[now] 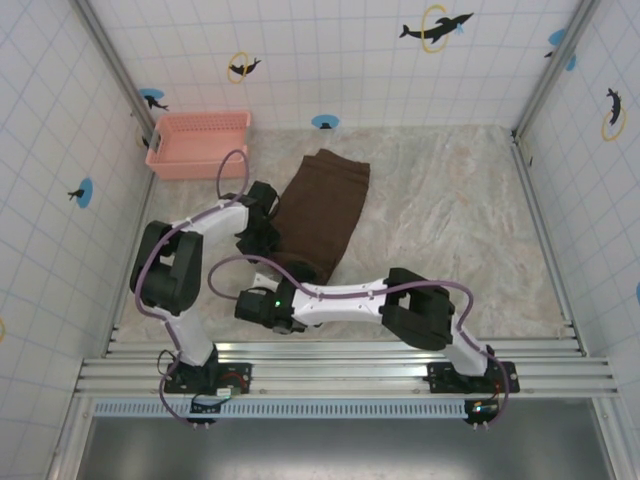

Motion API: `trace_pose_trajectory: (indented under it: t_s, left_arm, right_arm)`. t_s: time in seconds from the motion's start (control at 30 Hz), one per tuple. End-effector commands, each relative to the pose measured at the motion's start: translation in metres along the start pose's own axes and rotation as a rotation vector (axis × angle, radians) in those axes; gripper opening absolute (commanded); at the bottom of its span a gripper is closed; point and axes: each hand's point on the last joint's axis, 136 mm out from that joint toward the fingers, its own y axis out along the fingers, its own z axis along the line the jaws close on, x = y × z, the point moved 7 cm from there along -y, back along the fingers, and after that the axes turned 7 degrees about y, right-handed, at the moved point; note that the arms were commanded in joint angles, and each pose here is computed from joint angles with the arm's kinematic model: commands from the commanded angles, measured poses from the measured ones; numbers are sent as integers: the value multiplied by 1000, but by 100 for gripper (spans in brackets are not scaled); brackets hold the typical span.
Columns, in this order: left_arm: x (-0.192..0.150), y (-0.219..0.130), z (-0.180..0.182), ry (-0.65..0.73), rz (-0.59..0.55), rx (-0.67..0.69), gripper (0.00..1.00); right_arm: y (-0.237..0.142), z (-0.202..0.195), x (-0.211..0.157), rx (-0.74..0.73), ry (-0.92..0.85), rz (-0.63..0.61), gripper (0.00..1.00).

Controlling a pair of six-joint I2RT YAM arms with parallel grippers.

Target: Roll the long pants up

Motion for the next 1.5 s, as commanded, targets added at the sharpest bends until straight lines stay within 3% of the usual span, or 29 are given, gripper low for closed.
trace_pose_trajectory:
  t_s: [0.0, 0.23, 0.7, 0.73, 0.83, 0.9, 1.07, 1.1, 1.33, 1.37, 1.43, 1.47]
  left_arm:
    - [-6, 16, 4, 29, 81, 65, 0]
    - [3, 27, -3, 56, 107, 116, 0]
    - [-1, 41, 4, 47, 120, 146, 0]
    - [0, 40, 4, 47, 119, 146, 0]
    - [1, 38, 3, 47, 115, 149, 0]
    - [3, 37, 3, 46, 113, 154, 0]
    - [8, 33, 4, 42, 104, 152, 0]
    - [9, 32, 5, 40, 102, 154, 0]
    - [17, 23, 7, 106, 41, 122, 0]
    - [19, 19, 7, 118, 18, 98, 5]
    - [23, 9, 9, 130, -45, 51, 38]
    - [25, 2, 9, 133, -77, 27, 49]
  right_arm:
    - [12, 4, 5, -126, 27, -5, 99]
    - [35, 13, 2, -289, 14, 35, 99]
    - [68, -2, -8, -340, 80, 120, 100]
    - [70, -1, -9, -338, 78, 126, 98]
    - [74, 3, -9, -326, 69, 132, 78]
    - [78, 7, -9, -319, 58, 136, 57]
    - [83, 12, -11, -316, 46, 144, 14]
    - [83, 13, -12, -313, 44, 145, 1]
    - [87, 18, -14, -215, 55, 155, 0]
    - [87, 19, -14, -196, 57, 155, 0]
    - [85, 21, -14, -132, 67, 152, 0]
    - [86, 21, -16, -106, 74, 154, 0]
